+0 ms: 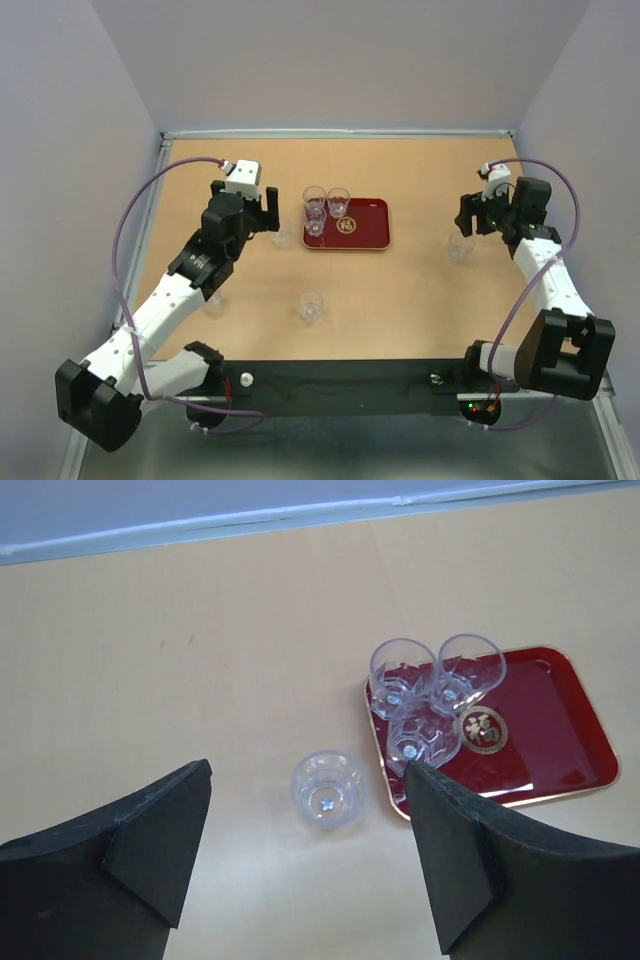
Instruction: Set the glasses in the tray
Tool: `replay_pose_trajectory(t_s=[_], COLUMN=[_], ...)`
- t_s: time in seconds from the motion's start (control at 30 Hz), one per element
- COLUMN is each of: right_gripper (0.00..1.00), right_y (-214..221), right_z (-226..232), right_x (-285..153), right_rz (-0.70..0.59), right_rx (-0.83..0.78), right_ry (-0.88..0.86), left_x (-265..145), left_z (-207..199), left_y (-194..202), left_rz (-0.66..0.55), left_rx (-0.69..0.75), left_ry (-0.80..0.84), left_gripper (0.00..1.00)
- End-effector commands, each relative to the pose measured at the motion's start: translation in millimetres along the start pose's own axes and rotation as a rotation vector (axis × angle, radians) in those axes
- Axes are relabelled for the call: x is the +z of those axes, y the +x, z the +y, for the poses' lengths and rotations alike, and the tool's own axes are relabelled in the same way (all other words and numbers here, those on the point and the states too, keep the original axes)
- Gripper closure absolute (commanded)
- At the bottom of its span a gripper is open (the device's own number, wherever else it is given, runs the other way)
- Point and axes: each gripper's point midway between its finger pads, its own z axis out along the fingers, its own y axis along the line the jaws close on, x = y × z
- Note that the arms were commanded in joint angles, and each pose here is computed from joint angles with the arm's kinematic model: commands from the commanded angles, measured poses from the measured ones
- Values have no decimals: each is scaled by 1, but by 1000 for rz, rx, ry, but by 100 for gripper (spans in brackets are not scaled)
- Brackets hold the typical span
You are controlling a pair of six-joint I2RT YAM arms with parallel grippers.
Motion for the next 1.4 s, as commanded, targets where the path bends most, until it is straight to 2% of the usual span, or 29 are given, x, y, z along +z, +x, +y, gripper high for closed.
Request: replay_pose_trajectory(t_s=[0.0, 0.1, 0.2, 0.27, 0.57, 0.8, 1.0, 1.23, 1.37], right_gripper=[25, 26, 32, 37, 44, 55, 71, 97, 99], right_y=[1, 15, 30, 36, 64, 83, 84, 80, 65], right_z=[-30, -36, -44, -42, -35, -28, -25, -26, -23], right_x=[-8, -11, -13, -12, 2, 11, 13, 12, 11], right_rz=[-7, 29, 67, 79, 168, 230, 239, 228, 185], right_rx=[40, 24, 37, 53, 118, 161, 171, 167, 151], right_ry=[100, 126, 154, 131, 56, 0, -18, -17, -43], left_x=[-8, -12, -16, -21, -30, -30, -31, -32, -33], left_z=[19, 17, 17, 15, 13, 10, 9, 8, 7], left_y=[10, 5, 0, -4, -10, -11, -11, -13, -14], left_rz=[-10, -21, -42, -61, -90, -90, -93, -98, -102], left_rx=[41, 38, 29, 25, 10, 7, 5, 2, 0], left_ry=[-72, -57, -50, -33, -10, 7, 15, 22, 25], left_gripper=[11, 11, 11, 11, 11, 11, 11, 11, 11])
